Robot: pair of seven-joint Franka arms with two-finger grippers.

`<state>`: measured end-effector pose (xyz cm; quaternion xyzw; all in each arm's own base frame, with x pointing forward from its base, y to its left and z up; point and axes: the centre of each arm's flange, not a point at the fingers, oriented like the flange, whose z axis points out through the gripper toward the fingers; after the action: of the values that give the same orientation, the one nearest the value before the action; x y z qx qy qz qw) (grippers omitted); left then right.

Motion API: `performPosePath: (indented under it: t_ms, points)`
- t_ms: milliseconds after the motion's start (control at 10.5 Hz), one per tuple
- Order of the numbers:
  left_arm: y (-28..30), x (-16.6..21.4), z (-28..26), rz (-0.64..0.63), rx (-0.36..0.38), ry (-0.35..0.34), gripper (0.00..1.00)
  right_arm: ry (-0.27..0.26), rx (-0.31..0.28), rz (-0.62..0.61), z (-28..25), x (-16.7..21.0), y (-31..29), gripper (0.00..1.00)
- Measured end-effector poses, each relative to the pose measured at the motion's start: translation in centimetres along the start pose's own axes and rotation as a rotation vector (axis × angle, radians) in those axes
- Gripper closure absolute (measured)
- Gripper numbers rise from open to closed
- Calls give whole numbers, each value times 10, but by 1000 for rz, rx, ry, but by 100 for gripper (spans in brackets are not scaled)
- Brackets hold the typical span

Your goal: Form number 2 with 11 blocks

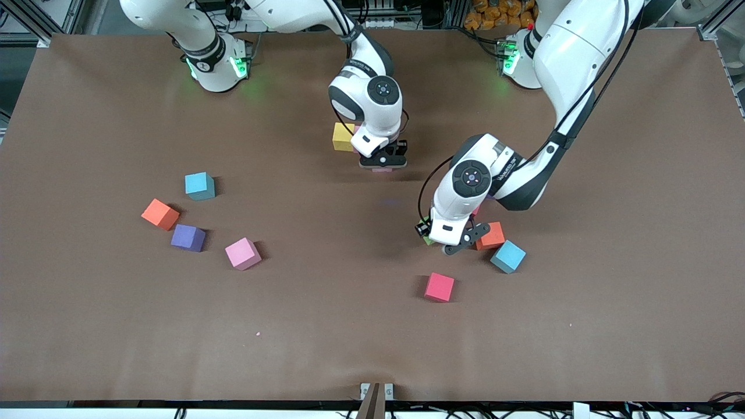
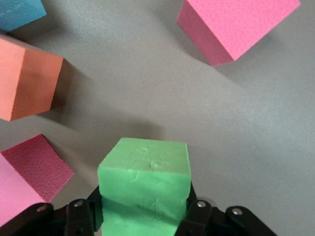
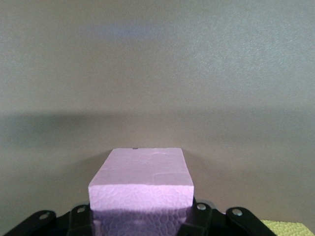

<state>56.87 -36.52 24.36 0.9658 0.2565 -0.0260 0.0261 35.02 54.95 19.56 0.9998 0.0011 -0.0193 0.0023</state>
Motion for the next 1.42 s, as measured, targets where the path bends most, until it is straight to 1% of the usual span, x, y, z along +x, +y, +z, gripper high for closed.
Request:
performPosePath:
  t_ms: [95, 190, 284, 379, 474, 758, 948, 1232, 1422]
  points:
    - [2, -5, 1, 16, 5, -2, 40, 0, 0, 0, 0, 0, 0, 41]
    - [5, -11, 1, 34, 8, -4, 40, -1, -1, 0, 1, -1, 0, 30]
    - [7, -16, 2, 44, 11, -5, 40, -1, -2, -1, 1, -2, -1, 21]
    - [8, -18, 2, 49, 14, -6, 40, -1, -1, 0, 1, -1, -1, 4]
    - [8, -20, 2, 58, 19, -9, 40, 4, 3, 2, -1, 1, -2, 0]
    - [9, -31, 6, 129, 58, -26, 40, 29, 30, 24, -20, 19, 0, 0]
    - [13, -45, 7, 152, 71, -32, 40, 34, 36, 46, -34, 34, 9, 0]
    - [16, -54, 9, 167, 83, -37, 40, 9, 5, 43, -50, 61, 35, 0]
    - [23, -77, 15, 203, 94, -43, 40, -11, -16, 23, -54, 84, 60, 0]
